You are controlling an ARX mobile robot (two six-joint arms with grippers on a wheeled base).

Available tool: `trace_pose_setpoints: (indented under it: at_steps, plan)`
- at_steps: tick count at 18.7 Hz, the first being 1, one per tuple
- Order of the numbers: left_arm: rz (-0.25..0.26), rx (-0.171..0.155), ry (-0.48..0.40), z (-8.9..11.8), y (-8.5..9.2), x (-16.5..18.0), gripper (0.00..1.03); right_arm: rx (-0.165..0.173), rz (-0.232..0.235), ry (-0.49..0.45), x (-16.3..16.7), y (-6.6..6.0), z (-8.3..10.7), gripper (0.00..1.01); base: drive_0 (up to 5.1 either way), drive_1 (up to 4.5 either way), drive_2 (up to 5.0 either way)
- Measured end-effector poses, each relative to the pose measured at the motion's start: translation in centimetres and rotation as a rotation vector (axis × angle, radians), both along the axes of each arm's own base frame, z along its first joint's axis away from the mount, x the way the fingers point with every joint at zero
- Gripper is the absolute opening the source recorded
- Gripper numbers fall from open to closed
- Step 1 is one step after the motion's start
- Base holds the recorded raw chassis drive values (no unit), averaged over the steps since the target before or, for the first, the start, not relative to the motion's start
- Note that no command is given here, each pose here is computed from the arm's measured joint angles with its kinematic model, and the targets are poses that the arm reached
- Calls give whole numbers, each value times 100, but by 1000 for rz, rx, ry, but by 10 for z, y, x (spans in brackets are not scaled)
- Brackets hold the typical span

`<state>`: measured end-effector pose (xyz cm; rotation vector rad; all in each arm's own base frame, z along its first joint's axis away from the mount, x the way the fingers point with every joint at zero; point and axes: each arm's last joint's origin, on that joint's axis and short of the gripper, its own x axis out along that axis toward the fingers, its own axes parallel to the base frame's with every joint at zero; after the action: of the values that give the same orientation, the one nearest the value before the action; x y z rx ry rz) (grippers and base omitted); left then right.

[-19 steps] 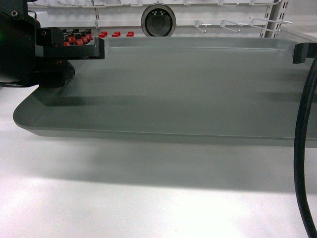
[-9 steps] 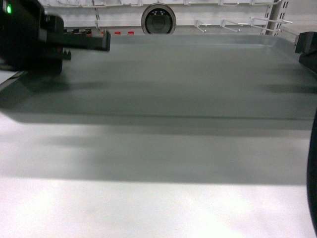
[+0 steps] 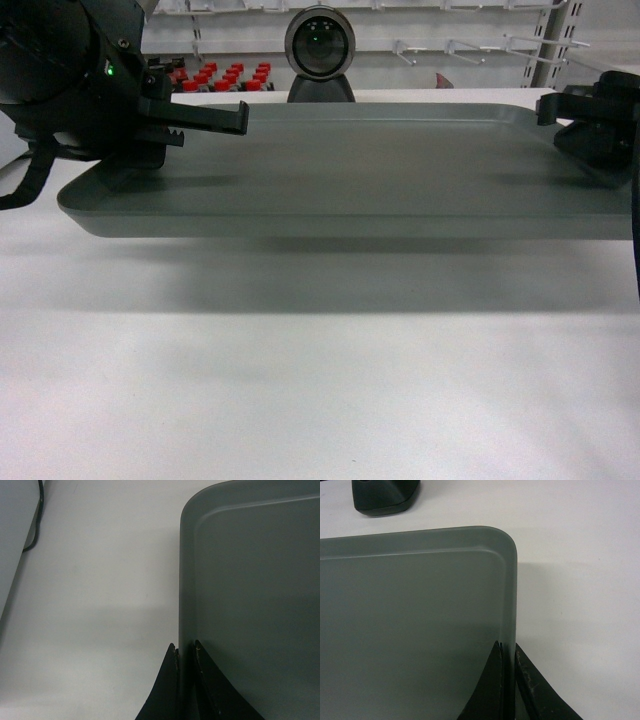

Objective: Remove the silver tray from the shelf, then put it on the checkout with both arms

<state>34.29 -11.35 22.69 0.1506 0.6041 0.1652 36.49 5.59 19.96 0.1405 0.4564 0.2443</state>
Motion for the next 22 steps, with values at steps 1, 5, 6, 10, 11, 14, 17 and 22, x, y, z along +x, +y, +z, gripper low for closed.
trace_pose_setpoints:
  at_steps: [1,5,6,10,11,14,17,22]
  plan:
    - [3,-3,3,-1,0,8,3,-10,3,-3,9,1,1,3,0,0,0]
    - [17,-13,6,-5,6,31,3,-31,12,-9,36,6,2,3,0,0,0]
    - [20,-8,19,-9,6,35,3,-37,14,4,40,7,-2,3,0,0,0]
    - [16,12,44,-18,8,45,3,-52,13,57,52,12,-19,3,0,0,0]
    - [21,14,44,-18,10,47,3,-52,16,56,54,14,-21,3,0,0,0]
    - [22,27,53,-23,16,51,3,-43,11,54,54,21,-22,3,0,0,0]
    - [13,23,55,-25,20,52,3,-45,-4,59,51,26,-25,3,0,0,0]
    - [39,46,59,-33,22,52,17,-56,4,90,49,32,-31,3,0,0,0]
